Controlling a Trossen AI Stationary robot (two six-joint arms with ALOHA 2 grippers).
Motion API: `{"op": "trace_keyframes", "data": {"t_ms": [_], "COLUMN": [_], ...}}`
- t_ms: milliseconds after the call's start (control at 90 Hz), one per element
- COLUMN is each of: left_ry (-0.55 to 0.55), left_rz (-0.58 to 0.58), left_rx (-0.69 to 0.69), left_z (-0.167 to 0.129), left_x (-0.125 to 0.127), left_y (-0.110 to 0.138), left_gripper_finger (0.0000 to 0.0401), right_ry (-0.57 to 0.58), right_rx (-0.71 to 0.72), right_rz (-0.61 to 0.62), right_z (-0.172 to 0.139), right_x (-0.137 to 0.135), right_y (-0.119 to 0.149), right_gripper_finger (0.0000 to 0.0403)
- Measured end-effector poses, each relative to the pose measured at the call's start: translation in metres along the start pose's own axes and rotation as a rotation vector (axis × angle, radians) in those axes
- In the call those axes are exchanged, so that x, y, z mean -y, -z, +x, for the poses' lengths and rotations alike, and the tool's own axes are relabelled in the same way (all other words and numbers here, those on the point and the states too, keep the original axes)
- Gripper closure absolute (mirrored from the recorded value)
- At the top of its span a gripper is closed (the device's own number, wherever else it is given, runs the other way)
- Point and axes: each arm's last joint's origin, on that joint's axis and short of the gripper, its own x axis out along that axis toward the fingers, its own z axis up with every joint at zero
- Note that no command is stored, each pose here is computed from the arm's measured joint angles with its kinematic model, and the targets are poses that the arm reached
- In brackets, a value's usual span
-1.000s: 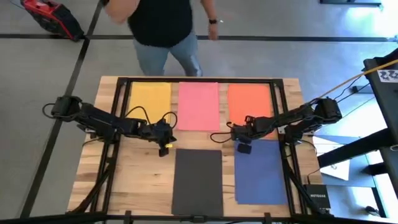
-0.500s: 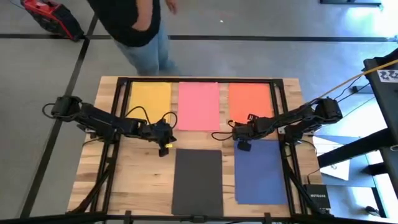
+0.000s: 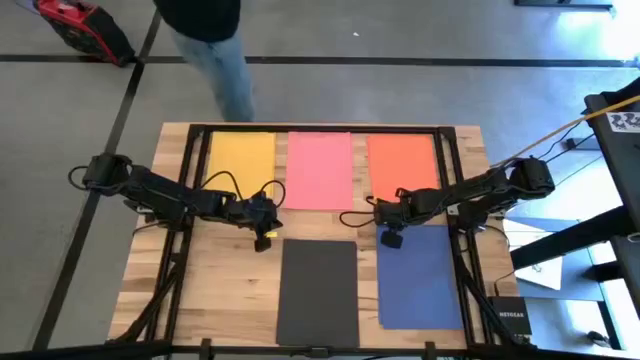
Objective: Organize paper
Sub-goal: Adjust the papers on the table
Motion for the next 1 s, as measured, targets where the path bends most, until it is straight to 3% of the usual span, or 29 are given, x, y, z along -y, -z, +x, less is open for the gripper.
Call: {"op": "trace_keyframes", "data": {"t_ms": [422,778,1000], "left_ry": [0.0,0.0,0.0], "left_rz": [-0.02,-0.025,-0.025], "left_rx": [0.0,0.0,0.0], "left_z": [0.0,0.0,0.0], "left_x": [0.0,0.0,0.0], "left_y": [0.0,0.0,0.0], "left_gripper_finger": [0.0401,0.0401,0.0401], "right_ry": [0.04,0.159,0.139], "right_rx": [0.015,0.058,0.049], "right_rz": [0.062,0.089,0.092], "right_z": [0.004,0.005,0.005], "right_x": [0.013,0.018,0.017], "right_y": [-0.004,-0.005,-0.005], "right_gripper_finger": [0.04,0.04,0.04]}}
